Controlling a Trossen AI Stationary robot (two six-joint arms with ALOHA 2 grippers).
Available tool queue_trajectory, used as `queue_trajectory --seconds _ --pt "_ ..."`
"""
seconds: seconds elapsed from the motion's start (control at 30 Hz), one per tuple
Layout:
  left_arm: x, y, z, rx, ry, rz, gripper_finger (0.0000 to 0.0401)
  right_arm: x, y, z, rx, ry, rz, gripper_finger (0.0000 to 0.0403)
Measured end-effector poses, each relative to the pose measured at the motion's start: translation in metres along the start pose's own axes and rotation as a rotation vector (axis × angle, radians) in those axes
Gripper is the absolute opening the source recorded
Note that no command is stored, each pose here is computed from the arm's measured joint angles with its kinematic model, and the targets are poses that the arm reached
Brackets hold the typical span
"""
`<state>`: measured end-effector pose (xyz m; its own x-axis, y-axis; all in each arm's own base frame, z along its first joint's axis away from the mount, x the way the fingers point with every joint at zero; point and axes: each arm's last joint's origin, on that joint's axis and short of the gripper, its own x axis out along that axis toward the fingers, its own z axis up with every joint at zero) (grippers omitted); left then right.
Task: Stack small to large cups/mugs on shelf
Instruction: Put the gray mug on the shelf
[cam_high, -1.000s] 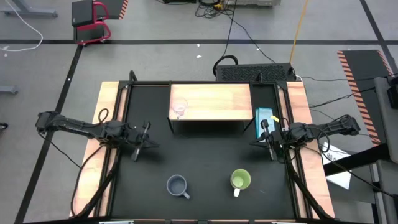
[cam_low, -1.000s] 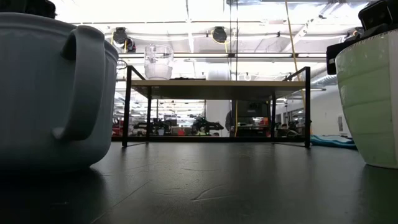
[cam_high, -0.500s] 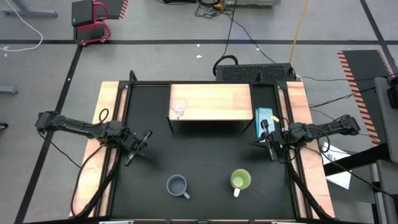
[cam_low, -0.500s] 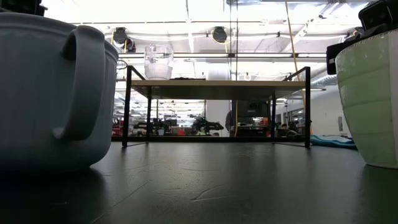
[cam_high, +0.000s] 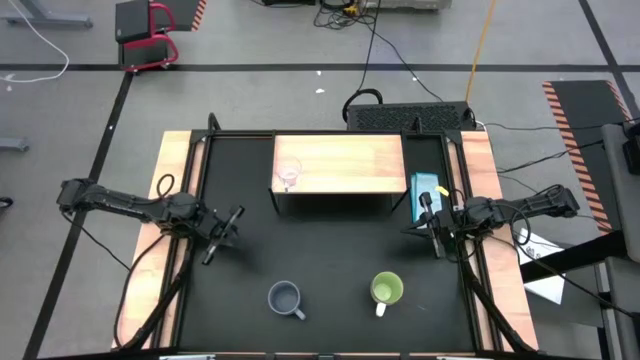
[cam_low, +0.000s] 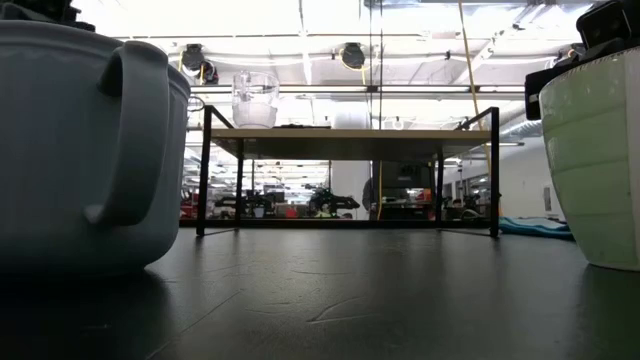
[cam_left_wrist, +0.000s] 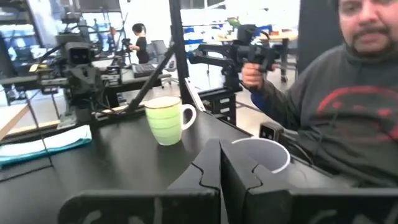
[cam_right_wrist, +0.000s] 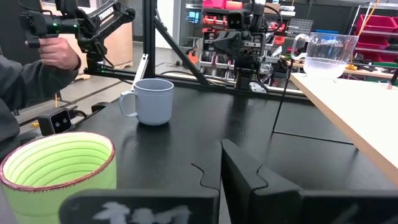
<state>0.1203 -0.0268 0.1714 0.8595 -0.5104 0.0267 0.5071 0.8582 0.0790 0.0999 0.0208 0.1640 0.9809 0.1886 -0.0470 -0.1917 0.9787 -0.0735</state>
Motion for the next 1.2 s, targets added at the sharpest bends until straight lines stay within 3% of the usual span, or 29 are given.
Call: queue_trajectory --seconds 0.23,0.43,0.83,0.97,1.2 --pt "0.001 -0.001 0.005 -0.013 -0.026 -0.017 0.0 0.0 0.0 0.0 0.0 0.0 0.0 0.0" --pt "0.012 0.0 0.024 -0.013 -0.027 -0.051 0.0 0.0 0.0 0.0 0.0 0.0 0.0 0.0" --pt "0.059 0.007 0.045 -0.022 0.093 -0.073 0.0 0.0 0.0 0.0 -0.002 0.001 0.0 0.0" --pt "0.078 0.004 0.052 0.034 0.109 -0.114 0.0 0.0 0.0 0.0 0.007 0.002 0.0 0.0" --pt "0.104 -0.004 0.06 0.066 0.139 -0.086 0.0 0.0 0.0 -0.001 0.008 0.004 0.001 0.0"
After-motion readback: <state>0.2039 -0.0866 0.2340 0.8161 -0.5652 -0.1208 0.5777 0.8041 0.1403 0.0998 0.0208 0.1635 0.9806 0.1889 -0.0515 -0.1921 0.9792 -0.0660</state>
